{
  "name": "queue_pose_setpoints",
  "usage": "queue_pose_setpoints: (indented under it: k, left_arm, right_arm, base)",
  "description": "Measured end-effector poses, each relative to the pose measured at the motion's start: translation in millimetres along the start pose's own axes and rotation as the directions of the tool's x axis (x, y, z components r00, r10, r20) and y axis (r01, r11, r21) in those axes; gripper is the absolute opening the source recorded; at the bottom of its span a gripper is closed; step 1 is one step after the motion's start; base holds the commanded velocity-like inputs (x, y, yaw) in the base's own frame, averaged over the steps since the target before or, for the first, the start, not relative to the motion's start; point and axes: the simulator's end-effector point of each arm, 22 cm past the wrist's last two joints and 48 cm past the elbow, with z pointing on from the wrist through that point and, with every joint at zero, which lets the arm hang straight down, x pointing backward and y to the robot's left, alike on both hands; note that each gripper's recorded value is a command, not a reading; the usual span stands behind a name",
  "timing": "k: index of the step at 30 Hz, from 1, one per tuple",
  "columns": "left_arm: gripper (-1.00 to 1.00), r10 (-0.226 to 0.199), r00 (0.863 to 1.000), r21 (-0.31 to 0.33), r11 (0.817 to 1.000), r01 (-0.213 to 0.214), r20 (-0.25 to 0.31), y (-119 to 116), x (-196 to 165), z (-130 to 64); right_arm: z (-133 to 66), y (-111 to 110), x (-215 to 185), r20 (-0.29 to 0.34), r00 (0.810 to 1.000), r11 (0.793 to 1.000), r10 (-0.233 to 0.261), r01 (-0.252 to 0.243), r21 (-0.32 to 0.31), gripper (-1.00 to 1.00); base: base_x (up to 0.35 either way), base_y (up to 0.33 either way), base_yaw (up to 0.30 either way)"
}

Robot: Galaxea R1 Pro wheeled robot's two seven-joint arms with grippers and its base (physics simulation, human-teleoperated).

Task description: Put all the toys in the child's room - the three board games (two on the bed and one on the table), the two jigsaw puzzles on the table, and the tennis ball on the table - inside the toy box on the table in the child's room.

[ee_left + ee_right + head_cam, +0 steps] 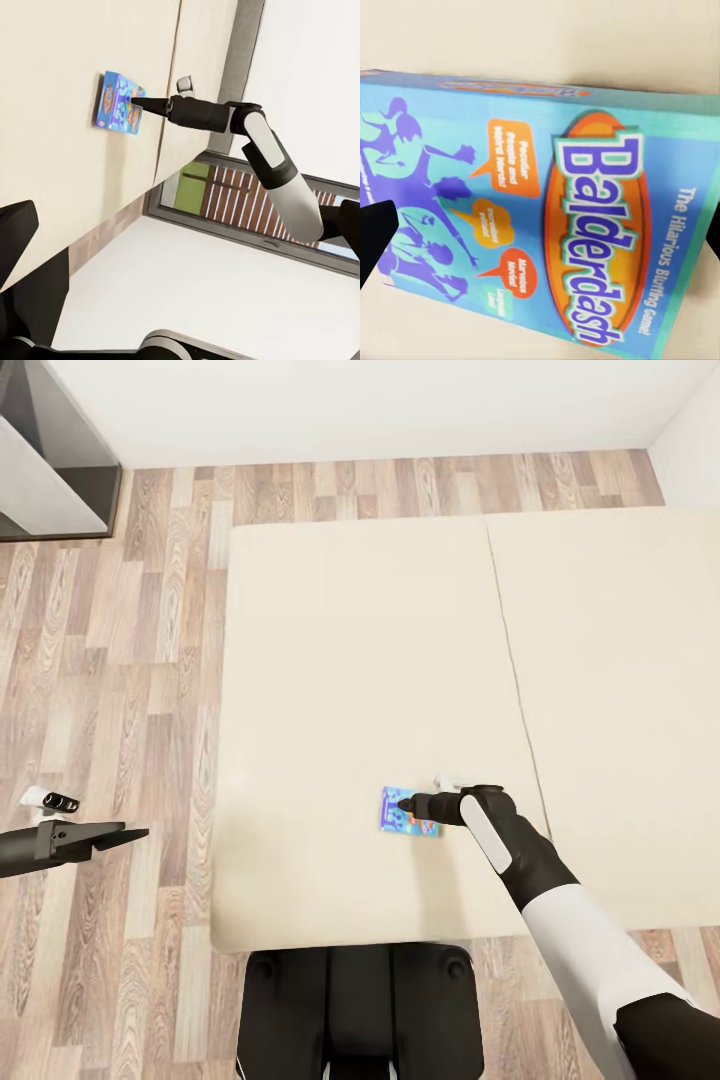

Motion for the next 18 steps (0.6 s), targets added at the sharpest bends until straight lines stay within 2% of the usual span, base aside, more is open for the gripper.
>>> queue_pose_setpoints:
  k: [8, 18]
  left_arm:
    - [1.0, 0.0, 1.0, 0.0, 1.0, 0.0, 0.0, 0.0, 0.0, 0.0]
    - [1.0, -0.001, 1.0, -0.001, 1.0, 0.001, 0.0, 0.4, 0.1, -0.2]
  right_arm:
    - [-0.1, -0.3, 0.0, 0.0, 1.0, 1.0, 0.0, 0.0, 0.0, 1.0]
    - [0.1, -0.8, 1.0, -0.001, 1.0, 1.0, 0.0, 0.0, 0.001, 1.0]
  base:
    - [-0.003, 0.011, 0.0]
    - [0.0, 0.104, 0.0]
